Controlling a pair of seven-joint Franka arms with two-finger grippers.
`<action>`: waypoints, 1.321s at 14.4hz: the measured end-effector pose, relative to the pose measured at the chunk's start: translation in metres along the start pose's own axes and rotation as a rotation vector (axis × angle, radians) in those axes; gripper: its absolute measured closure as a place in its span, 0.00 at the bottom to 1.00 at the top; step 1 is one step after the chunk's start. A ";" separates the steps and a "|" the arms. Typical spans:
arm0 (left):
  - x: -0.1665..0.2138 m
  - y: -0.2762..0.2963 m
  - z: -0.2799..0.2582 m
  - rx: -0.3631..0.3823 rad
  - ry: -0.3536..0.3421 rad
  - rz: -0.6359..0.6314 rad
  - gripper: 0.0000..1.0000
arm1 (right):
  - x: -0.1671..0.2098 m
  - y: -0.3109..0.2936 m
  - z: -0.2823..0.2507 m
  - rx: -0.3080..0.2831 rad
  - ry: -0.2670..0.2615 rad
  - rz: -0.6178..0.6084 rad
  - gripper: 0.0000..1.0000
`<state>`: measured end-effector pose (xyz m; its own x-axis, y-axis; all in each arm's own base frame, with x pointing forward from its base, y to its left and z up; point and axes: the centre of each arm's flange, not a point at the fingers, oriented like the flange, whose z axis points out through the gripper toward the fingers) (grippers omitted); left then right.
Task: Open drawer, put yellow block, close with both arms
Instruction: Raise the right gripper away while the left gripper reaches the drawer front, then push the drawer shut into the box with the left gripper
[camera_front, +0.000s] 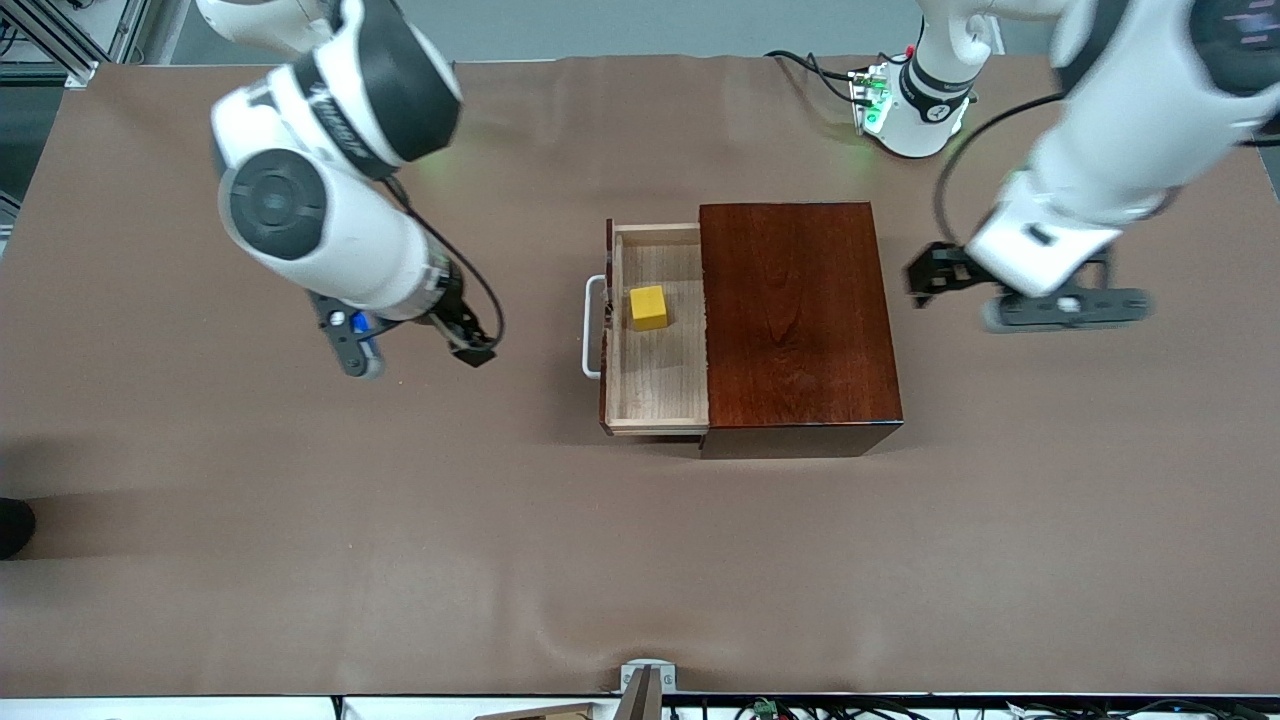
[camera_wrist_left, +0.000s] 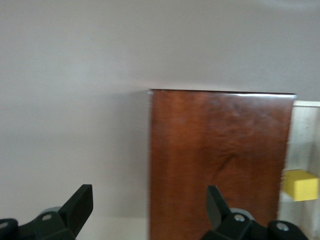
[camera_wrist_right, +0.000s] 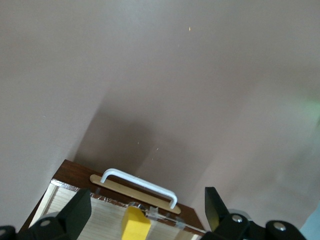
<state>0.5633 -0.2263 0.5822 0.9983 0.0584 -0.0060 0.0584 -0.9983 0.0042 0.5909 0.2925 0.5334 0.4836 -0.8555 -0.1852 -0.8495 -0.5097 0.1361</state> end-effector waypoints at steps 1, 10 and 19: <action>-0.005 0.022 0.003 -0.003 0.002 -0.017 0.00 | 0.010 0.006 -0.008 -0.003 -0.004 -0.025 0.00; -0.047 0.226 0.076 -0.128 0.058 -0.412 0.00 | 0.101 0.064 -0.056 -0.031 -0.057 -0.340 0.00; -0.104 0.369 0.174 -0.333 0.171 -0.702 0.00 | 0.178 0.117 -0.086 0.004 -0.092 -0.636 0.00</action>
<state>0.4805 -0.6016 0.4101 0.7131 0.7002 0.0357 0.6459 -0.6759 0.3550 0.5958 0.0726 0.6005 0.8734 -0.3748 -0.3110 -0.4035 -0.9145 -0.0311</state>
